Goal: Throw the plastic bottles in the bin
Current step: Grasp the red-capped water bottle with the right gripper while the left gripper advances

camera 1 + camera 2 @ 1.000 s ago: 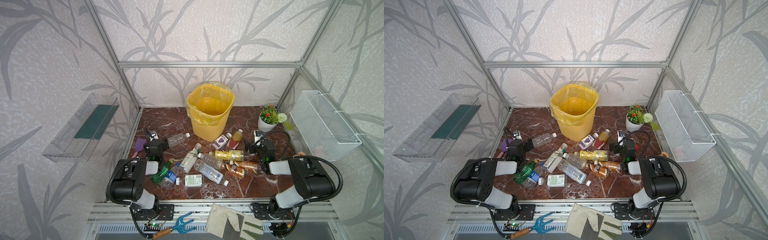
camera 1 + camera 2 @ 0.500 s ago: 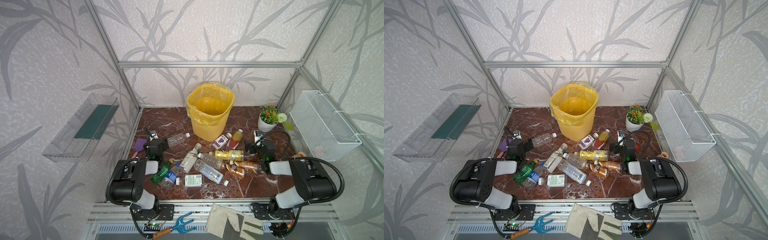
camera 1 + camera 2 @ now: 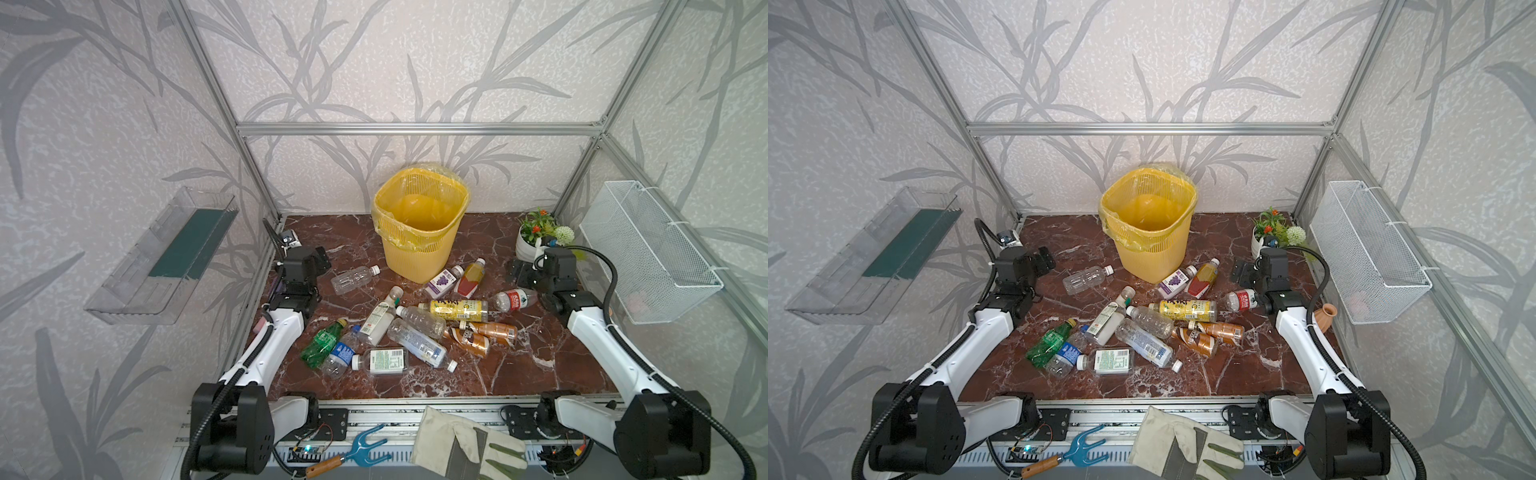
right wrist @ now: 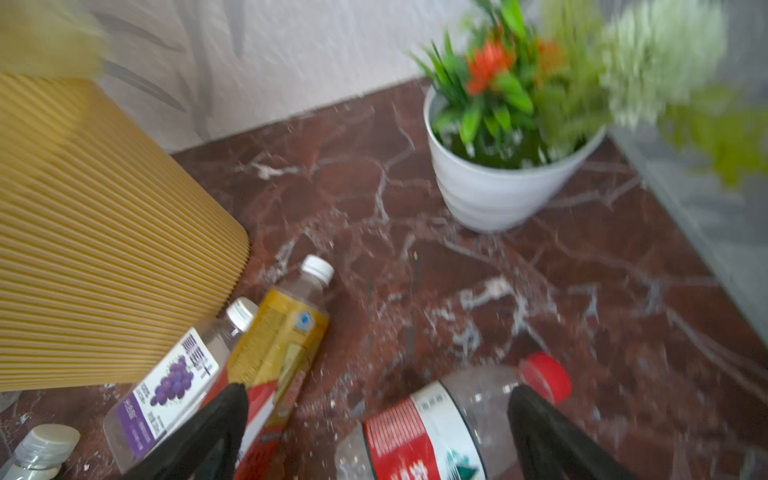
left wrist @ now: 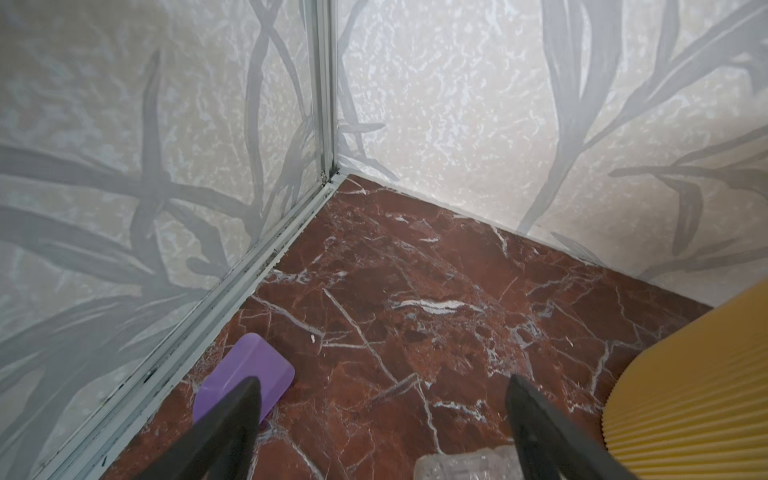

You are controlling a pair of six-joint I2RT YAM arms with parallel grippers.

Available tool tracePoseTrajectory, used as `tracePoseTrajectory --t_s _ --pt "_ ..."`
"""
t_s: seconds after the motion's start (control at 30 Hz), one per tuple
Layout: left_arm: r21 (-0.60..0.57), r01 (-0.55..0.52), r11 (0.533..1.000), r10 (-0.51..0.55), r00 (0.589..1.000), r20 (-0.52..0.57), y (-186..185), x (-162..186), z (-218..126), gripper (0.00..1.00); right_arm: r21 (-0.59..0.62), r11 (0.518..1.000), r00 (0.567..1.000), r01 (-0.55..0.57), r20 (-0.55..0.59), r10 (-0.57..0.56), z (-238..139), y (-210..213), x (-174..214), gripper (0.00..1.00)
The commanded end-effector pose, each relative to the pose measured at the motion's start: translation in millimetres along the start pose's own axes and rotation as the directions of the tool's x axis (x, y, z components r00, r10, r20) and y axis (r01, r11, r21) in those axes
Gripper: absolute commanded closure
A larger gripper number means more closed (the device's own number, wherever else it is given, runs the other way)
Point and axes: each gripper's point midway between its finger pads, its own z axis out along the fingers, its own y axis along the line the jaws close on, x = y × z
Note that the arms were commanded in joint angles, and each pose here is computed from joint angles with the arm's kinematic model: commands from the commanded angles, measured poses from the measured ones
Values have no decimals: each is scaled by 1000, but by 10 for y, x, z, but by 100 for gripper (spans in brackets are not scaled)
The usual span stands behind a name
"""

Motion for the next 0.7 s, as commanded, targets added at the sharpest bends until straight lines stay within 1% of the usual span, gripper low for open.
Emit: tracePoseTrajectory --t_s 0.0,0.2,0.37,0.43,0.47,0.67 --pt "-4 5 1000 -5 999 -34 -27 74 -72 9 108 972 953 -211 -199 229 13 -296 530 1" --pt "7 5 1000 -5 998 -55 -32 206 -61 9 138 947 913 -289 -258 316 133 -337 700 1" --pt "20 -5 1000 6 998 -63 -44 266 -52 9 182 935 896 -305 -279 346 317 -411 817 1" --pt "26 -11 1000 13 998 -68 -60 276 -46 9 170 936 889 -309 -298 348 395 -383 842 1" --pt "25 -11 1000 13 997 -70 -57 277 -44 9 172 925 875 -339 -303 377 431 -365 853 1" --pt "24 -9 1000 11 996 -84 -55 329 -21 9 208 923 841 -323 -384 381 617 -376 1000 6"
